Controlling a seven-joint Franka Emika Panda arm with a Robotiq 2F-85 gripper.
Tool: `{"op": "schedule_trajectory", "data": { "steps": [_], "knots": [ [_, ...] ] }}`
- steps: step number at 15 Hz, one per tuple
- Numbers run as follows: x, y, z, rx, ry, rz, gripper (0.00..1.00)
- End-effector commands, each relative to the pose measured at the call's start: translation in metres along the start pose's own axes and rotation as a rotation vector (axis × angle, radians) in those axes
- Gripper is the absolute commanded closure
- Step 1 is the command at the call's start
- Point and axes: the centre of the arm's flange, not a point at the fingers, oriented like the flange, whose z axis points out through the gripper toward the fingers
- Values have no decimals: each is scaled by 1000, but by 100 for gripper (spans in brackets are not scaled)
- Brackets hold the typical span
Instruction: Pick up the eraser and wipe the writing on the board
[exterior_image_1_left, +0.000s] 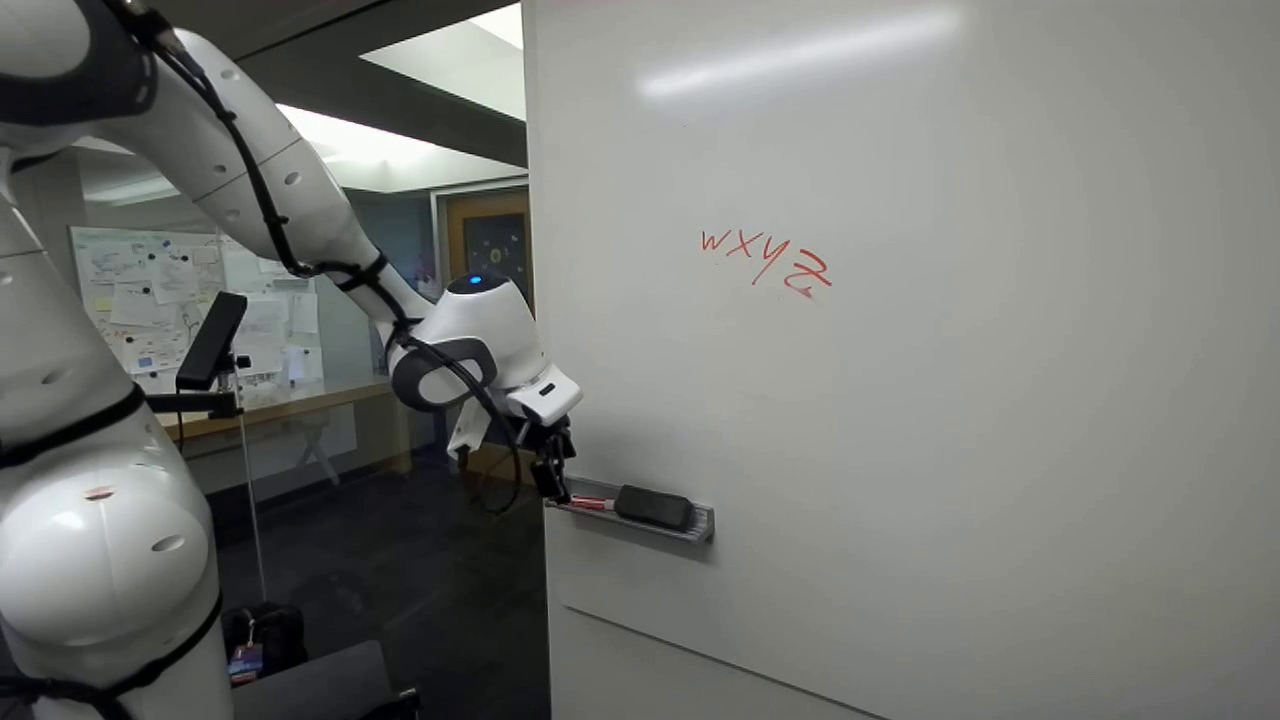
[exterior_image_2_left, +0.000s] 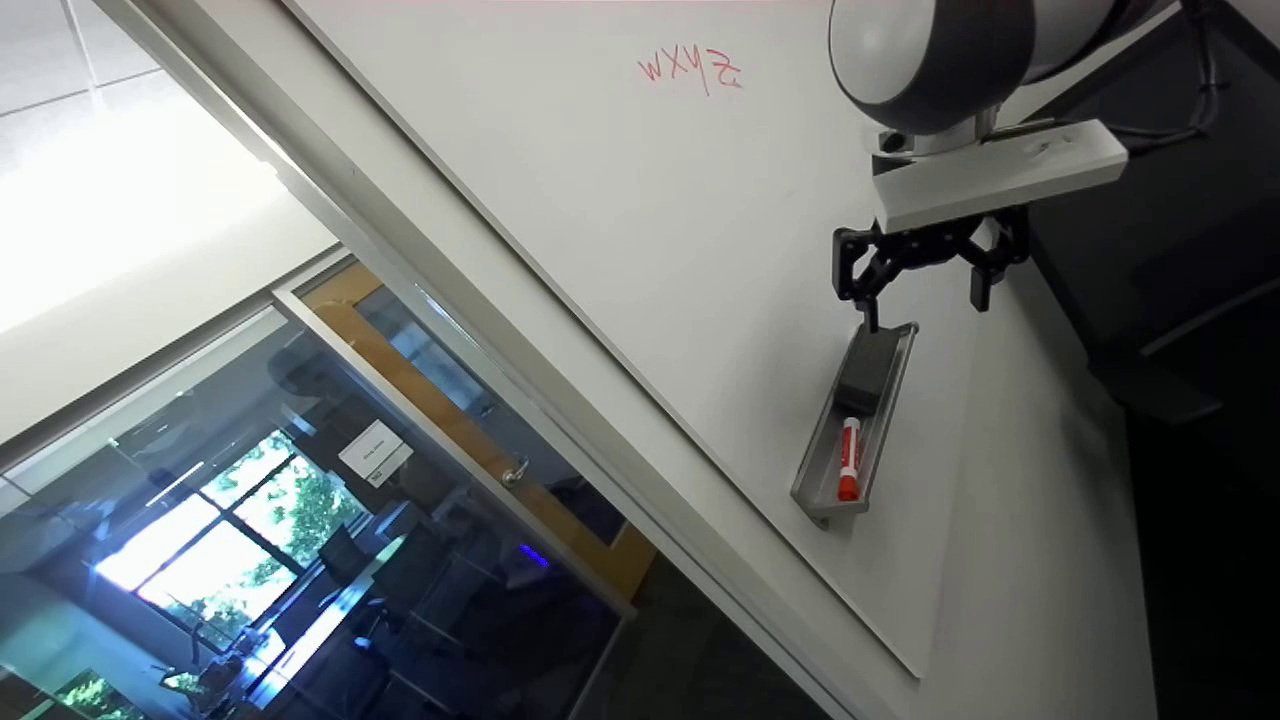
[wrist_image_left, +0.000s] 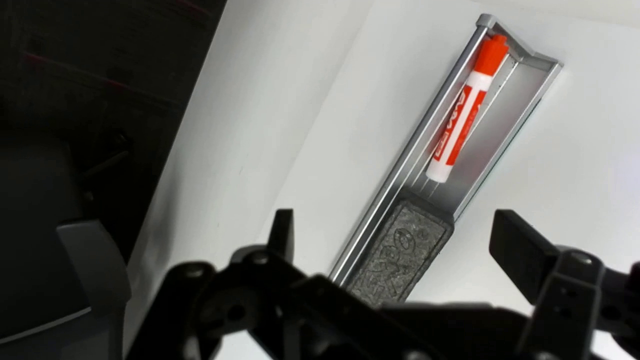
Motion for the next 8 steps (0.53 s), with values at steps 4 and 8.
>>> {"op": "schedule_trajectory", "data": {
  "steps": [4, 8],
  "knots": [
    [37, 33, 41, 90, -49, 341, 0],
    [48, 43, 51, 189, -41, 437, 0]
  ]
}}
